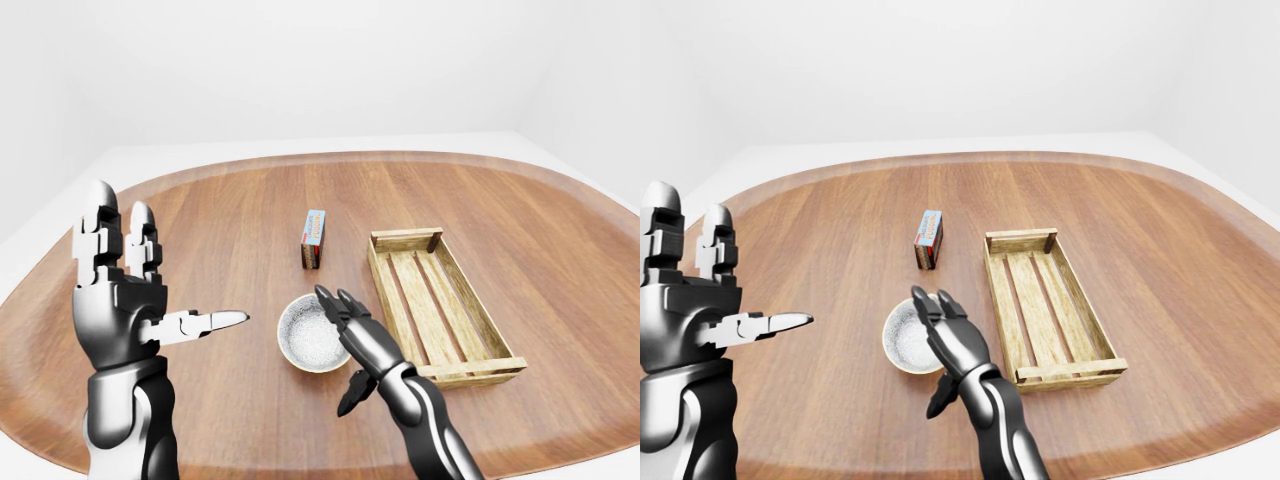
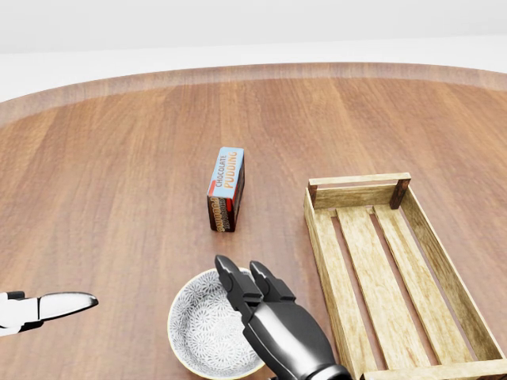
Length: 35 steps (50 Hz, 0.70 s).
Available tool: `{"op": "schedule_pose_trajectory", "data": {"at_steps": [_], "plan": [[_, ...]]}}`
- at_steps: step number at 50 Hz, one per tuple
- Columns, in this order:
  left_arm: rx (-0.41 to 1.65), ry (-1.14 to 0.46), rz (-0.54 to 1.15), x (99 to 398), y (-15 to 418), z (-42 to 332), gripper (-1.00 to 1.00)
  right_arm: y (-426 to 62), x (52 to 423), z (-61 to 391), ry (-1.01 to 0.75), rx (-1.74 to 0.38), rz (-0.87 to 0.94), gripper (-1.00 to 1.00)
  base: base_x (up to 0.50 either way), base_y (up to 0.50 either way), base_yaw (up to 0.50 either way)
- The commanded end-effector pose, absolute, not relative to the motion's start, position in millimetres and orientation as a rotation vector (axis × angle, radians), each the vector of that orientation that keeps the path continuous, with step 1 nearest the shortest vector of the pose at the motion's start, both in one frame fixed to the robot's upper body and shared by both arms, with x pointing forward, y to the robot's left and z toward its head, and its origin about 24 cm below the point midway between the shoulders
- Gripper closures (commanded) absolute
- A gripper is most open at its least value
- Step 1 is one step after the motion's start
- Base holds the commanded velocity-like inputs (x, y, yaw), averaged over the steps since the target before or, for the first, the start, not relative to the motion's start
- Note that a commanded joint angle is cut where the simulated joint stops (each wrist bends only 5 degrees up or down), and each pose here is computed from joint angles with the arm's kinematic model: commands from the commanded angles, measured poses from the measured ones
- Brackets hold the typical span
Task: Pick up the bowl on the left and put it in the tray.
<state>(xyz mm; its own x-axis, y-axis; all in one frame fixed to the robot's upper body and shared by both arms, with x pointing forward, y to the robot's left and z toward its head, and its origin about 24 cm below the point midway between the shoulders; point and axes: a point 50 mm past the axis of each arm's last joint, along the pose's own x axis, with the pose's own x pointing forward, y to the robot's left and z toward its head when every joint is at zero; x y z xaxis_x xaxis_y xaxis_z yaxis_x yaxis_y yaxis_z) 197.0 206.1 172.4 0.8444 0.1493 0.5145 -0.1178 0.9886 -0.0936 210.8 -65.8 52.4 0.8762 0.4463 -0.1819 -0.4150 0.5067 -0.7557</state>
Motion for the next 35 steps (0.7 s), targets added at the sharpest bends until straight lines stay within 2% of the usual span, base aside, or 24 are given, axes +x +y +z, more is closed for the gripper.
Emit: {"op": "schedule_pose_trajectory", "data": {"at_steps": [1,35], "plan": [[-0.06,-0.551,0.141,196,206,173,-1.0,-65,213,46,-0.012,-0.888,0.53,-1.0,0.0,0.0,0.0],[-0.059,-0.542,0.141,198,206,171,-1.0,-69,223,18,0.104,-0.868,0.536,-1.0,0.0,0.0,0.0]]}}
